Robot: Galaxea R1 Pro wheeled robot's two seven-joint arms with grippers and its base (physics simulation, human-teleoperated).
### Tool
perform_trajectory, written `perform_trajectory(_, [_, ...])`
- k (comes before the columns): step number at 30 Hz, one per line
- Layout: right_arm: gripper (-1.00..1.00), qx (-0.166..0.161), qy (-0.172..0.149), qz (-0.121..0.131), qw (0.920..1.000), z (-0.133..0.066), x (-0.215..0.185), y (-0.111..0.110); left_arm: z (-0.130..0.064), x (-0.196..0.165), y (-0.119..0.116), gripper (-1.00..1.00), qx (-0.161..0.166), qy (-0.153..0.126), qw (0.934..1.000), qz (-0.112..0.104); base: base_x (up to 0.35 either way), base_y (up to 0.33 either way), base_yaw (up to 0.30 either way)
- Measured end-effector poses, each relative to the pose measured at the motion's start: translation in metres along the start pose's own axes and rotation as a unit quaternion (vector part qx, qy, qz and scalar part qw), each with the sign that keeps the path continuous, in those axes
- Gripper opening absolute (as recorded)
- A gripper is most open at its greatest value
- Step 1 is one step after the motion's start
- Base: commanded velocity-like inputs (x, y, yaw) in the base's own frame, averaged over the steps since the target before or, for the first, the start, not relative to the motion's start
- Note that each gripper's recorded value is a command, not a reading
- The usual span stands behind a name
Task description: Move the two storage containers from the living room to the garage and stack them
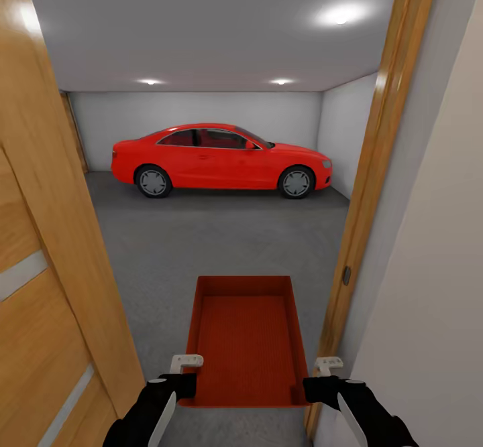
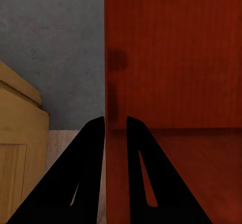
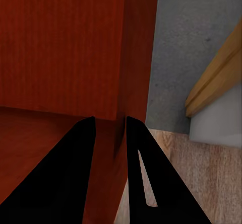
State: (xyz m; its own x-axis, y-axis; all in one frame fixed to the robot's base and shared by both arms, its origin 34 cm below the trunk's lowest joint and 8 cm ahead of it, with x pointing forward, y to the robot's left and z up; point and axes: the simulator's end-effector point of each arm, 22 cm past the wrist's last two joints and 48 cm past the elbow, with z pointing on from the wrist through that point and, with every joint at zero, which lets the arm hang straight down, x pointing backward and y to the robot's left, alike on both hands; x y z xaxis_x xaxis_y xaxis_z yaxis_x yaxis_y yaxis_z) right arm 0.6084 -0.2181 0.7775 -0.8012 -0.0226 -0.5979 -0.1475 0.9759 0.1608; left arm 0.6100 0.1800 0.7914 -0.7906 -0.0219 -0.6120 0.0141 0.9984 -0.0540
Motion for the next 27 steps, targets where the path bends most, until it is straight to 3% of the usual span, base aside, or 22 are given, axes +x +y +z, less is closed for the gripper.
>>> perform_trajectory(27, [-1.0,0.0,0.0,0.0,1.0,-0.0005,0.0,0.0,-0.0005,0.0,-0.0002,-1.0,0.0,0.0,1.0,0.0,0.306,0.0,0.001])
